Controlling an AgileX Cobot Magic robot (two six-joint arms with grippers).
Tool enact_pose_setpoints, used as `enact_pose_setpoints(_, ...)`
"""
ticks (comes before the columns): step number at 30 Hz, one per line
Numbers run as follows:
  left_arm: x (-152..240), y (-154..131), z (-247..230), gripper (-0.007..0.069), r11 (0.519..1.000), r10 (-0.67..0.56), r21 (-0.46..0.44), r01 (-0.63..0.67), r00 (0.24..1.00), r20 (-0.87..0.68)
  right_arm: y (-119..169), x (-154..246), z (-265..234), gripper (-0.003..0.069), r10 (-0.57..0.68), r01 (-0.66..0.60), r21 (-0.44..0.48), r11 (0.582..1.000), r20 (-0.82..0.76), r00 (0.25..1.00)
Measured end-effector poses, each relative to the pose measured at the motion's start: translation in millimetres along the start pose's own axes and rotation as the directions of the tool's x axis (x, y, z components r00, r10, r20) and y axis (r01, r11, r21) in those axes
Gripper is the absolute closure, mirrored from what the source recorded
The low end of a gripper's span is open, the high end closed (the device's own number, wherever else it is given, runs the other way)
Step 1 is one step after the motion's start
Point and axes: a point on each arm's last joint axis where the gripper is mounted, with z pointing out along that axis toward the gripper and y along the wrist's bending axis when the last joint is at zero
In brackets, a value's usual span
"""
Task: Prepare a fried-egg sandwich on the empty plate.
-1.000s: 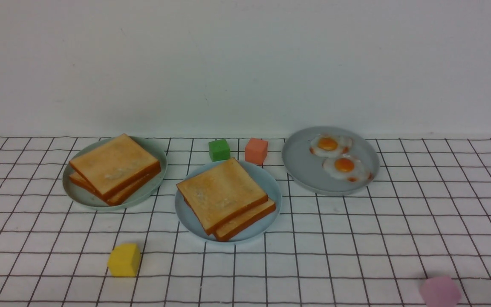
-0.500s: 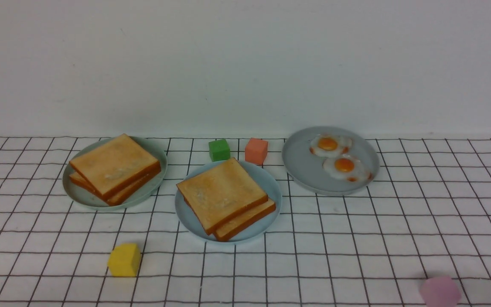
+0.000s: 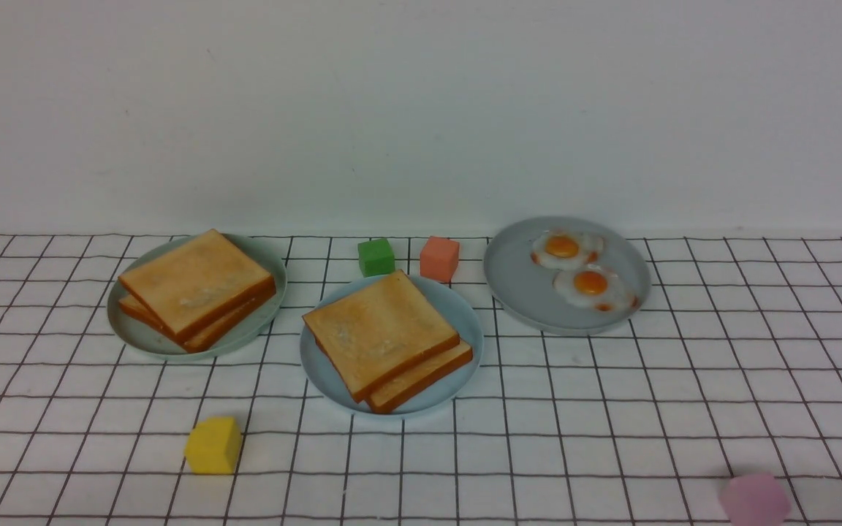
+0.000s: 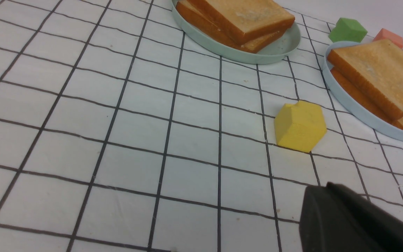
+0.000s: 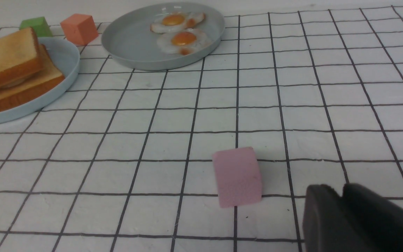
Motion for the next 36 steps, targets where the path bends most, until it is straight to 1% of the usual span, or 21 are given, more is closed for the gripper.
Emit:
enact_pose_setpoints(24, 0.0, 0.0, 0.0, 0.0596, 1.0, 0.0, 0.0, 0.0, 1.0, 0.0, 0.0, 0.0, 0.0, 0.053, 0.0, 0.0, 0.0, 1.0, 0.0, 1.0)
enact_pose_setpoints(36, 0.0, 0.0, 0.0, 0.0596, 1.0, 0.0, 0.0, 0.0, 1.0, 0.0, 0.0, 0.0, 0.0, 0.0514, 0.0, 0.0, 0.0, 1.0, 0.0, 1.0)
